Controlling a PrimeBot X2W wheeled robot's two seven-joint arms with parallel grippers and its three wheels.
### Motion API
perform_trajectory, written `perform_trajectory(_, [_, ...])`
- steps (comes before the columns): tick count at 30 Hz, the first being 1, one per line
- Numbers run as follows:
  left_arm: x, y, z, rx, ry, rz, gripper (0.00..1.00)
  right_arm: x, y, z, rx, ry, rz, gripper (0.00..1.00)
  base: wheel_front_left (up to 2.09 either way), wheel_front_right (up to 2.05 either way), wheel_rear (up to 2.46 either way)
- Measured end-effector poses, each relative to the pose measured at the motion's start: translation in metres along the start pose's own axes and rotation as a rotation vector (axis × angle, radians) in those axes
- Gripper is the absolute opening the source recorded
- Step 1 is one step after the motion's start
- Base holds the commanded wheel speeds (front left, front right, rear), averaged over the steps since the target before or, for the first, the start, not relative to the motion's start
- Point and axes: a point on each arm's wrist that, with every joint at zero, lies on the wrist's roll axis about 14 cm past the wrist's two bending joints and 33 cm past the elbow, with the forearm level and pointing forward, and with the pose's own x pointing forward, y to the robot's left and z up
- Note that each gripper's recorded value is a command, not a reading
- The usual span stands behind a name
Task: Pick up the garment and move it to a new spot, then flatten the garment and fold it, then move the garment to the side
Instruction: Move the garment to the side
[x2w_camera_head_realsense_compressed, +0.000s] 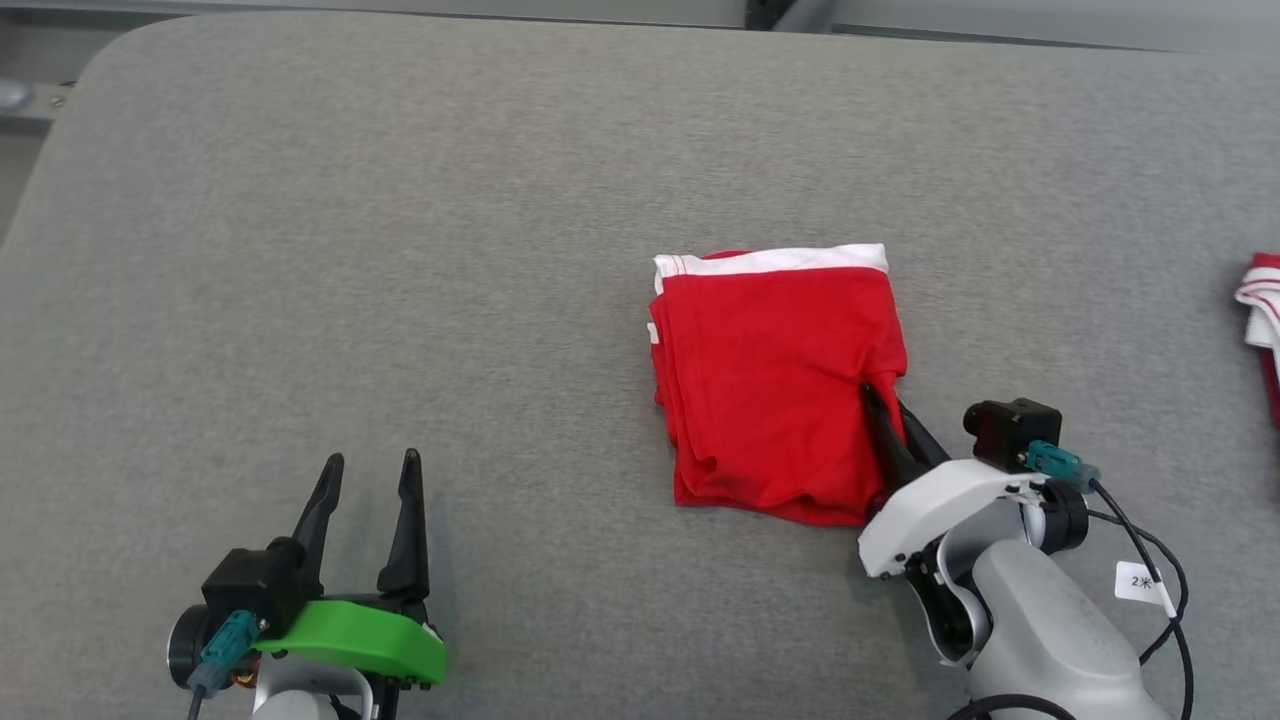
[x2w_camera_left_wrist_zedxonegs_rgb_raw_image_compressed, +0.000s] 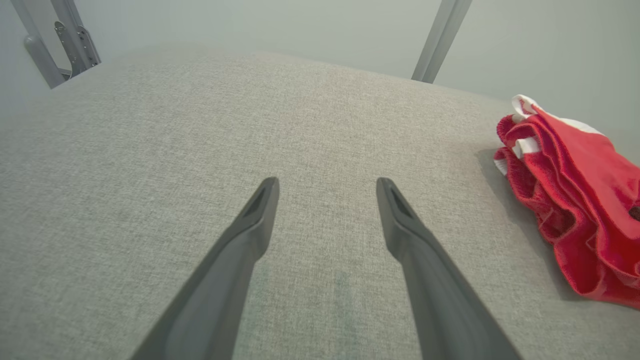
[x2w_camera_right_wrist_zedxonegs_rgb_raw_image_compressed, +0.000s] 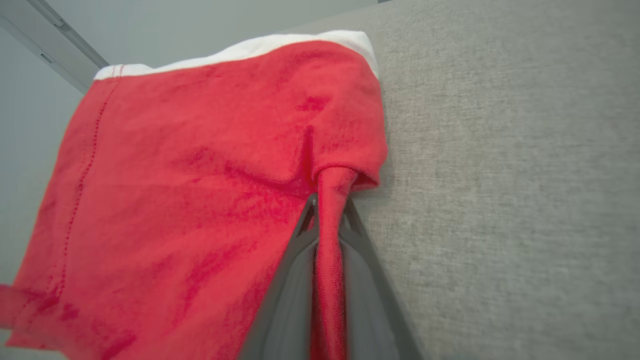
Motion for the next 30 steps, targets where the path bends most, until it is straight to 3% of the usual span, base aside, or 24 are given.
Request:
perform_trajectory(7, [0.026,-0.055,-0.013,0.003,0.034,-0.171,1.00,-0.048,-0.058,0.008,0.002,-0.042,-0.178,0.00,0.00,0.00,0.00])
perform_trajectory(18, [0.050,-0.178,-0.025,-0.009,0.059,-0.512,1.00,-0.149,-0.128,0.030,0.006,-0.141,-0.458,0.00,0.00,0.00,0.00])
perform_trajectory(24, [0.050,-0.219,-0.029,-0.008,0.063,-0.624,1.00,-0.171,-0.141,0.050,-0.044,-0.190,-0.509,0.00,0.00,0.00,0.00])
perform_trajectory(30, [0.055,-0.226,-0.041,-0.002,0.086,-0.644,1.00,-0.152,-0.152,0.096,-0.215,-0.211,-0.464,0.00,0.00,0.00,0.00])
